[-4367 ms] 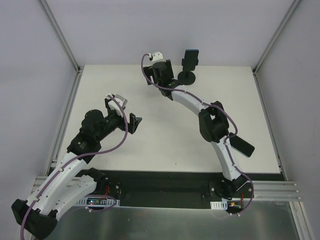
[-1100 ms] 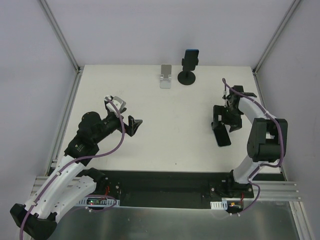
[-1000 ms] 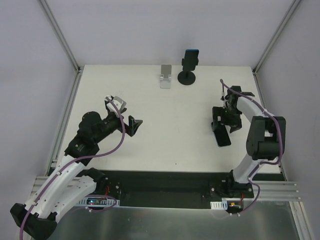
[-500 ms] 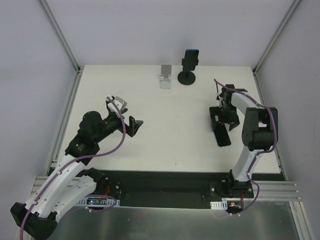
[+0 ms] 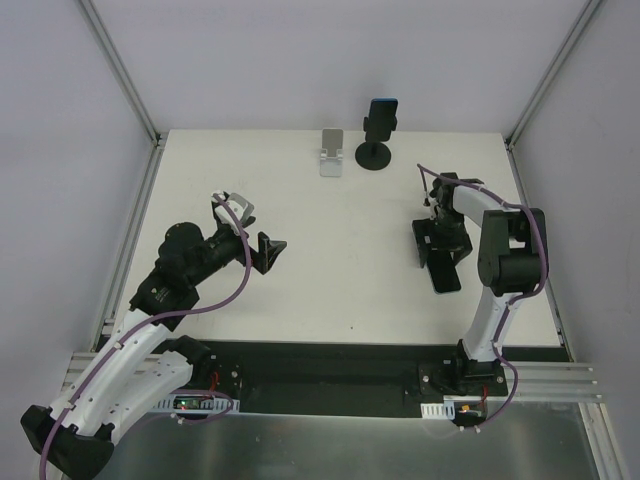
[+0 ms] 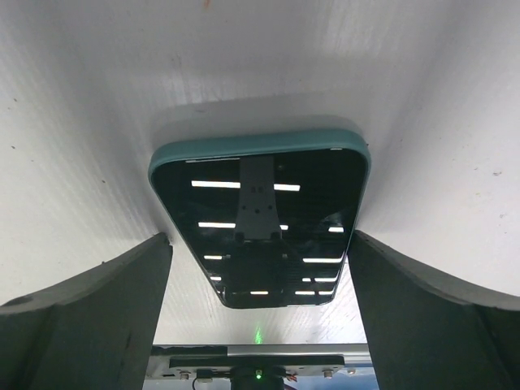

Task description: Place the phone on the phone stand

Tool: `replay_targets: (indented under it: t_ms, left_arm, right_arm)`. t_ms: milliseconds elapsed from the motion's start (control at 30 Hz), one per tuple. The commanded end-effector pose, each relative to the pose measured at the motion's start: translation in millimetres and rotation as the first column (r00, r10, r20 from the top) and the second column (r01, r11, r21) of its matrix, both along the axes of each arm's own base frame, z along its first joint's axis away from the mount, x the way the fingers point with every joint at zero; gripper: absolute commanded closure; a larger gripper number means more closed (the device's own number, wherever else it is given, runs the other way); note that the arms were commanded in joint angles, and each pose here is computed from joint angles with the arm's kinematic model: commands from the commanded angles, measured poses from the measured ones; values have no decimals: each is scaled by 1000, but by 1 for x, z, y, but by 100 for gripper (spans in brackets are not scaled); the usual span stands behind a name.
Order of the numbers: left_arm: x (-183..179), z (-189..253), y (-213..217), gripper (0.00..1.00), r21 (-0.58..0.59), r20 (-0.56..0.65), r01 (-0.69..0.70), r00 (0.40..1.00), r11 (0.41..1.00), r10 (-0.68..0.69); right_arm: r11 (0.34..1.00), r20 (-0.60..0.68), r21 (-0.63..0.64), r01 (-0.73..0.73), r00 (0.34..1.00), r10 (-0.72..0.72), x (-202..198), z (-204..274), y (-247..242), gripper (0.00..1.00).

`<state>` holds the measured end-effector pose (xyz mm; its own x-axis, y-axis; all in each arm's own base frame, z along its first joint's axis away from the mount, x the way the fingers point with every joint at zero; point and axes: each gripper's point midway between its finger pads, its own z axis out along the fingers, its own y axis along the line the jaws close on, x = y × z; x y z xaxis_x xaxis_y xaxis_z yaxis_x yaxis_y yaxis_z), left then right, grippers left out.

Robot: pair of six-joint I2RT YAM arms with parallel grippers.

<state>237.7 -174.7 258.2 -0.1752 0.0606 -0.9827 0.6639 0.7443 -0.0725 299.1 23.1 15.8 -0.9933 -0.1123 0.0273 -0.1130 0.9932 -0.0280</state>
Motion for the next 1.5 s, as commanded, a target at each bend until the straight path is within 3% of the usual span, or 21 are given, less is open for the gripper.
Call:
replay_targets:
  t_ms: [0, 167, 333, 600, 700, 733, 767, 800, 900, 1133, 1267, 1467]
  left_arm:
    - [0, 24, -1, 2, -37, 53, 10, 999, 999, -8]
    - [0, 23, -2, 2, -38, 47, 14, 999, 999, -12]
    - [1, 22, 0, 2, -36, 46, 3, 999, 999, -2]
    - [3, 21, -1, 2, -33, 38, -2, 999, 999, 3]
    - [4, 20, 0, 3, -31, 36, -10, 999, 999, 11]
    - [5, 19, 0, 3, -30, 35, -13, 999, 999, 14]
    - [5, 19, 1, 3, -30, 35, -16, 999, 999, 17]
    - [5, 19, 1, 3, -30, 35, -16, 999, 999, 17]
    - [6, 18, 1, 2, -27, 31, -19, 999, 999, 20]
    - [7, 16, 0, 3, -26, 25, -16, 1000, 1000, 17]
    - [7, 16, 1, 3, -24, 26, -20, 999, 999, 21]
    - [9, 14, 3, 3, -22, 24, -39, 999, 999, 39]
  right_arm:
    - [1000, -37, -19, -10, 999, 10, -8, 4, -3, 10]
    - [1000, -52, 3, -14, 999, 14, -9, 1, 1, 18]
    - [1000, -37, 15, 1, 999, 0, -8, 0, 4, 40]
    - [1000, 32, -8, -2, 999, 2, -5, 5, 16, 53]
    - [999, 76, -32, 6, 997, -3, -3, 6, 18, 75]
    - [999, 107, -26, 27, 994, -24, 0, 11, 21, 89]
    - [999, 143, -20, 31, 989, -28, 5, 12, 26, 95]
    - [999, 154, -17, 34, 988, -31, 3, 12, 28, 99]
    - [999, 269, -6, 35, 963, -32, 15, 27, 41, 99]
    - [996, 574, 85, 38, 815, -81, 49, 83, 90, 99]
    - [981, 745, 192, 10, 650, -152, 84, 121, 141, 100]
    - [973, 872, 231, -15, 446, -200, 131, 165, 198, 99]
